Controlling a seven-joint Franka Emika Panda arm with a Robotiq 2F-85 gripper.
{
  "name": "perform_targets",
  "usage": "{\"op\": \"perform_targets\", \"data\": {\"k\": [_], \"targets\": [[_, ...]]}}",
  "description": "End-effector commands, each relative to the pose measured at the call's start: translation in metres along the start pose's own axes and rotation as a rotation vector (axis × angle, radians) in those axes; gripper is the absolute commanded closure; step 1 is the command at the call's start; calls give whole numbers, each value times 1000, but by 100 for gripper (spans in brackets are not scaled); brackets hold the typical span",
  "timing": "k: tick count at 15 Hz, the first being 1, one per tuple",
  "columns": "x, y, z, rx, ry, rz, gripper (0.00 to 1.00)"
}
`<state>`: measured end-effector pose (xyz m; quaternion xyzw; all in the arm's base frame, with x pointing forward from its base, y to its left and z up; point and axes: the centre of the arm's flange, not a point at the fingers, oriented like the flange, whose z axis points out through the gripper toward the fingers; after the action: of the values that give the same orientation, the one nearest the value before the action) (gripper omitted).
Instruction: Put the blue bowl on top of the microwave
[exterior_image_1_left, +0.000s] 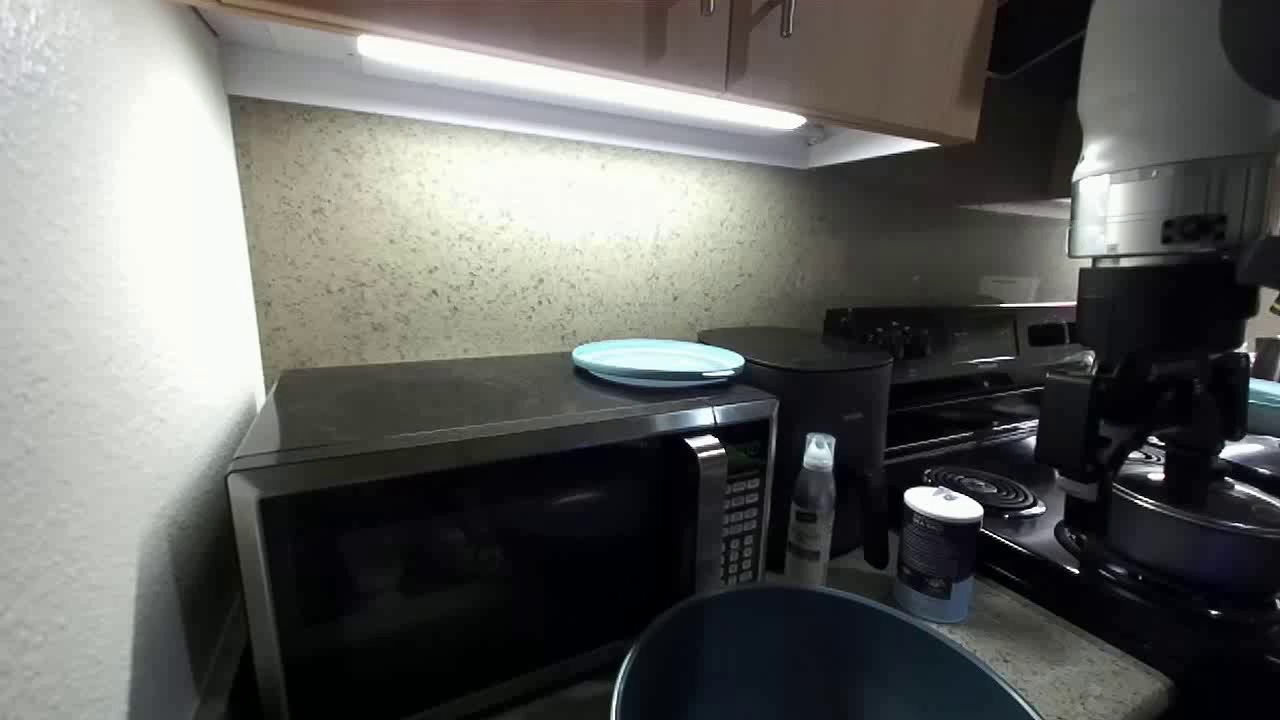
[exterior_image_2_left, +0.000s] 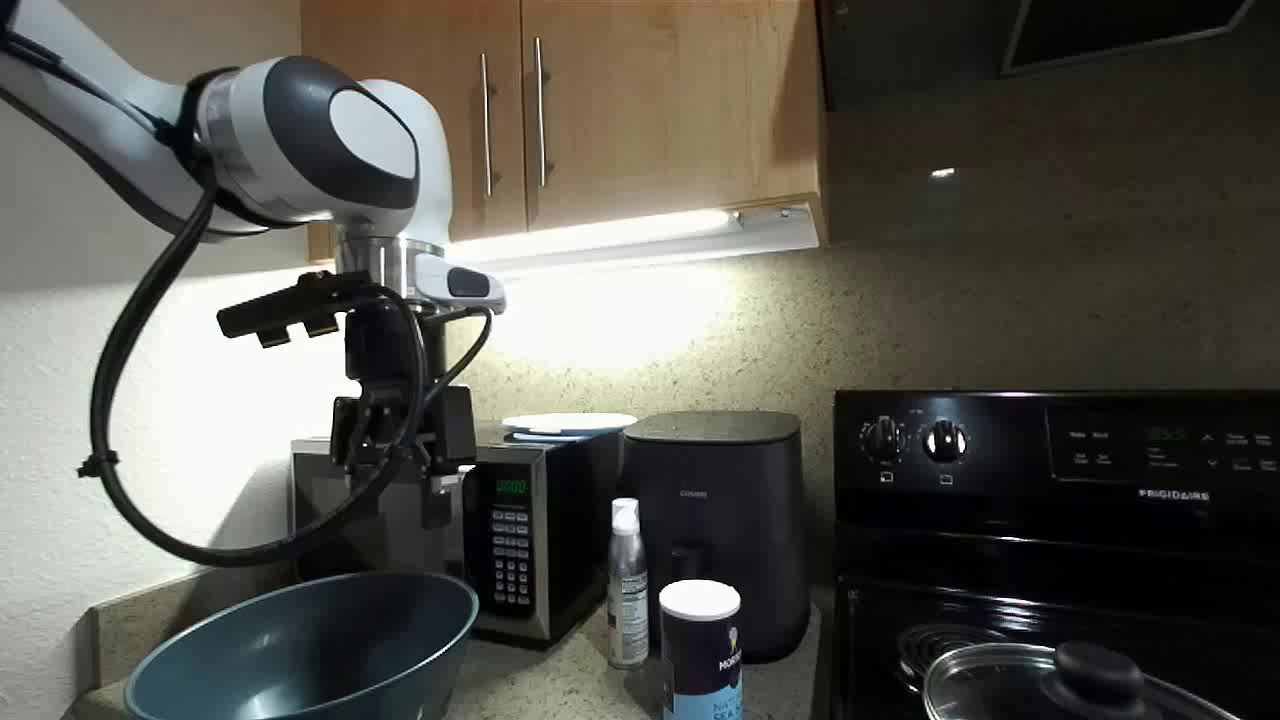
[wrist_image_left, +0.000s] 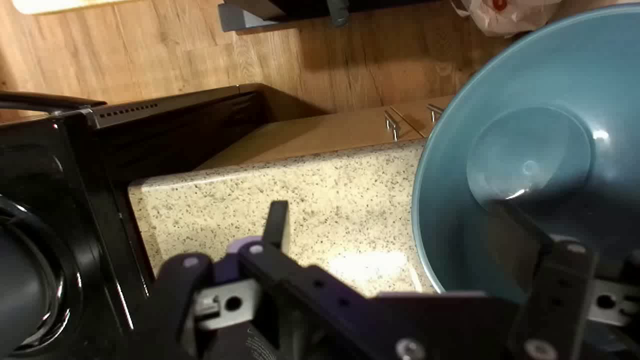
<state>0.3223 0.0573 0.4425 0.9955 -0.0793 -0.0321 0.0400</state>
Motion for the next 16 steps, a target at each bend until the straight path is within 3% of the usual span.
{"op": "perform_targets", "data": {"k": [1,8,16], "targets": [[0,0,0,0,0,0,0],[0,0,0,0,0,0,0],[55,-10,62,-6,-24,-9,0]]}}
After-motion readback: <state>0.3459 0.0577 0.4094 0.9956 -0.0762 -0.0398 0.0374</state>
